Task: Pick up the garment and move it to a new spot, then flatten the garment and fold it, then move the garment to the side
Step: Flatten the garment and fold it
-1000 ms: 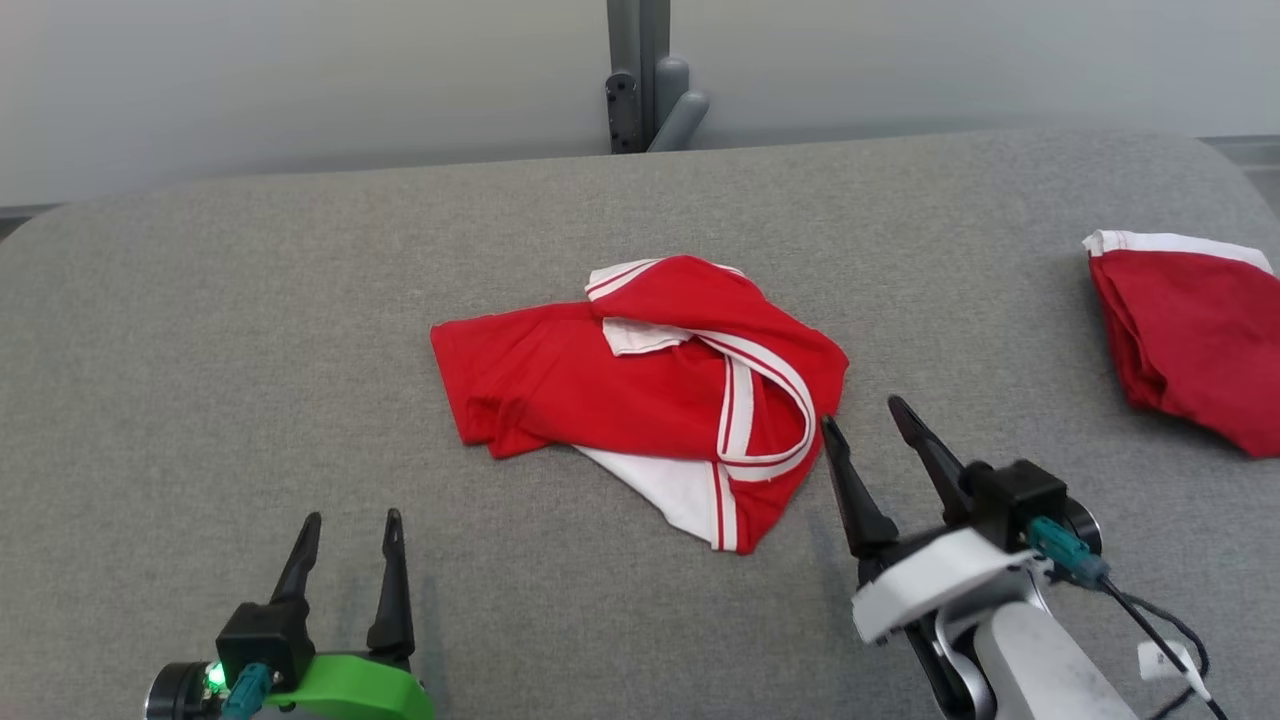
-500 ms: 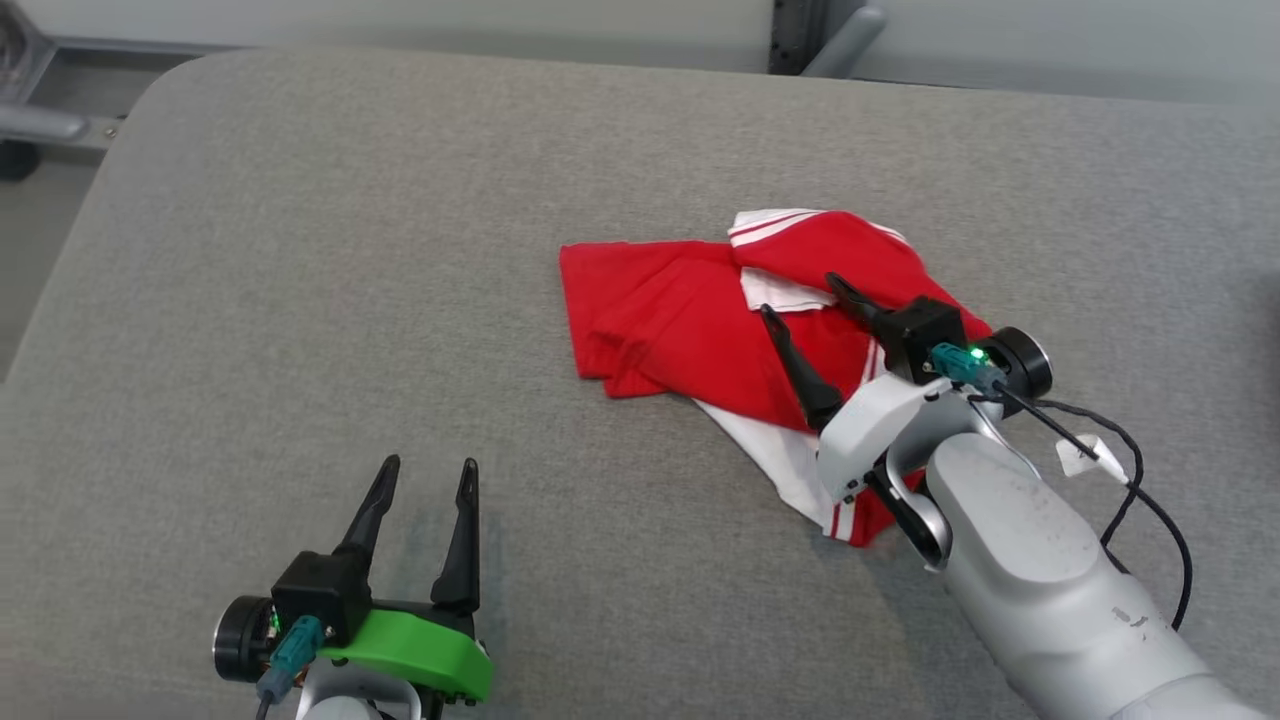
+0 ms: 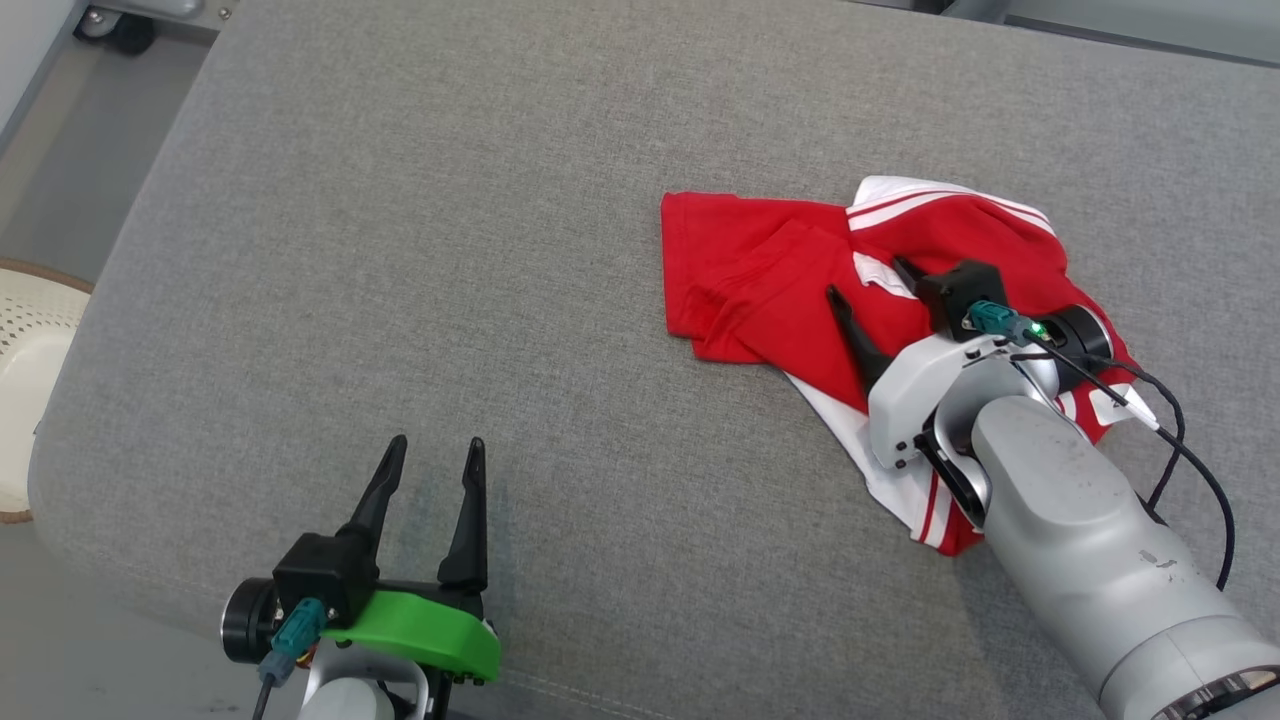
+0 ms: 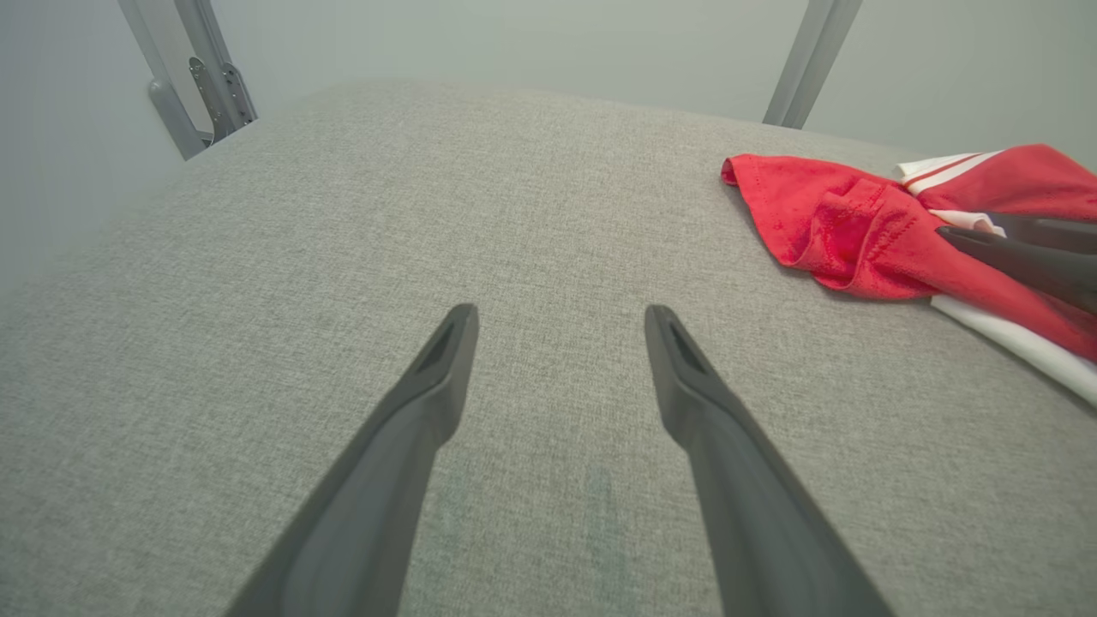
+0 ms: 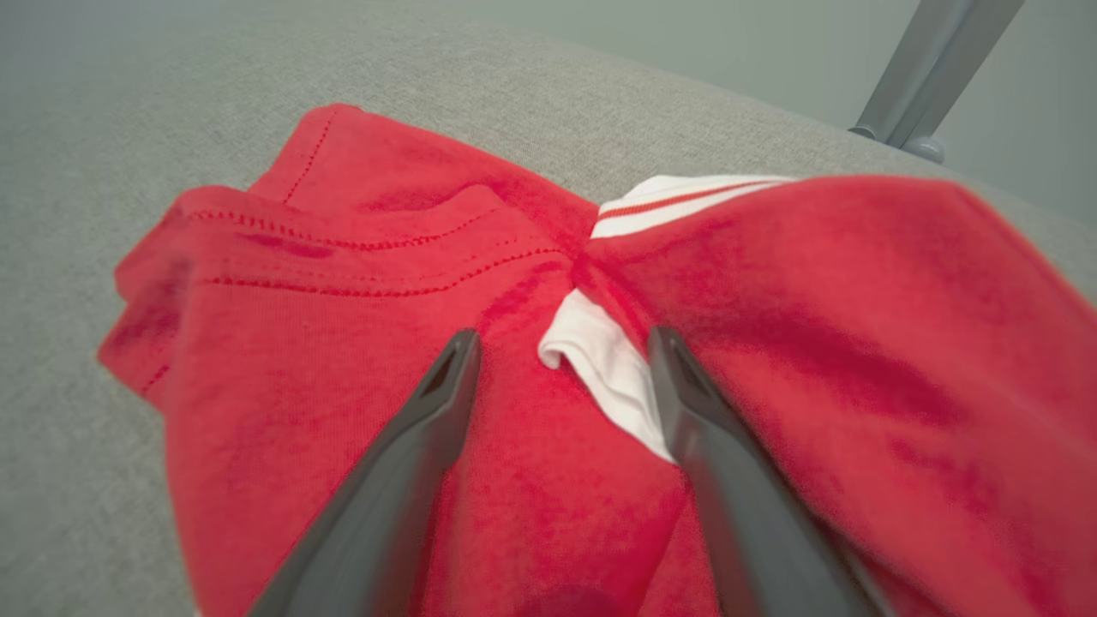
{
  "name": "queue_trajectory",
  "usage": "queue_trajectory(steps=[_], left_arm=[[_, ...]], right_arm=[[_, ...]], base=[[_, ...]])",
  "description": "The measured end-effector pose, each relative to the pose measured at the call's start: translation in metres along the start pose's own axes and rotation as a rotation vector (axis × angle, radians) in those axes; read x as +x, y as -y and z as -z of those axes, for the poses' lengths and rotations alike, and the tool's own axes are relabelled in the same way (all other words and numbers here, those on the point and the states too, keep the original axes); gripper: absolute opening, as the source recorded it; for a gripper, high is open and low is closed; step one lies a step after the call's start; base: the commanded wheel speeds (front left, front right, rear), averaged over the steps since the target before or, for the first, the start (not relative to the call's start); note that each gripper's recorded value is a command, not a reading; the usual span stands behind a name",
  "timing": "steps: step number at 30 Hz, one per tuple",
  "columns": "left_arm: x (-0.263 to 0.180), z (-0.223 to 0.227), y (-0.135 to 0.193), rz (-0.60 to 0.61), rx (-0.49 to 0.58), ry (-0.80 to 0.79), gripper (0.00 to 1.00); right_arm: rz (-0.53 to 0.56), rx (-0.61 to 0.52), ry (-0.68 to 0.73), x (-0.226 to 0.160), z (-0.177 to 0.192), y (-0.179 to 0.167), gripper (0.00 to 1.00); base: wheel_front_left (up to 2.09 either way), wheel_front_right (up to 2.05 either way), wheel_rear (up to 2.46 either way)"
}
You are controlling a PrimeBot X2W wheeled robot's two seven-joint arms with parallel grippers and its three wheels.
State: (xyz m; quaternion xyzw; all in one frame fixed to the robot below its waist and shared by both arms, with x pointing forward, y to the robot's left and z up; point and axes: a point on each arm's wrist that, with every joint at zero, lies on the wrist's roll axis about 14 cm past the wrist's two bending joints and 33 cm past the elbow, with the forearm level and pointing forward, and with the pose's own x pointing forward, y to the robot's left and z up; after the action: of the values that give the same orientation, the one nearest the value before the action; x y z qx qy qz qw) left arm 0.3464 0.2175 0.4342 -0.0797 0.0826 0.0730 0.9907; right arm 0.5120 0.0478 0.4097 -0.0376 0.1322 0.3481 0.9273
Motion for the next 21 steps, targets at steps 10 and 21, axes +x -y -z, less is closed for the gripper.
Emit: queue_trajectory(steps=[10, 21], left_arm=[[0.005, 0.001, 0.008, 0.023, -0.007, -0.003, 1.00], [0.004, 0.006, 0.012, 0.035, -0.018, -0.018, 1.00]], right_arm=[[0.046, 0.015, 0.016, 0.000, -0.003, 0.016, 1.00], [0.161, -0.024, 0.056, -0.019, -0.013, 0.058, 1.00]], base=[[0.00, 0.00, 0.00], [0.00, 0.00, 0.00]])
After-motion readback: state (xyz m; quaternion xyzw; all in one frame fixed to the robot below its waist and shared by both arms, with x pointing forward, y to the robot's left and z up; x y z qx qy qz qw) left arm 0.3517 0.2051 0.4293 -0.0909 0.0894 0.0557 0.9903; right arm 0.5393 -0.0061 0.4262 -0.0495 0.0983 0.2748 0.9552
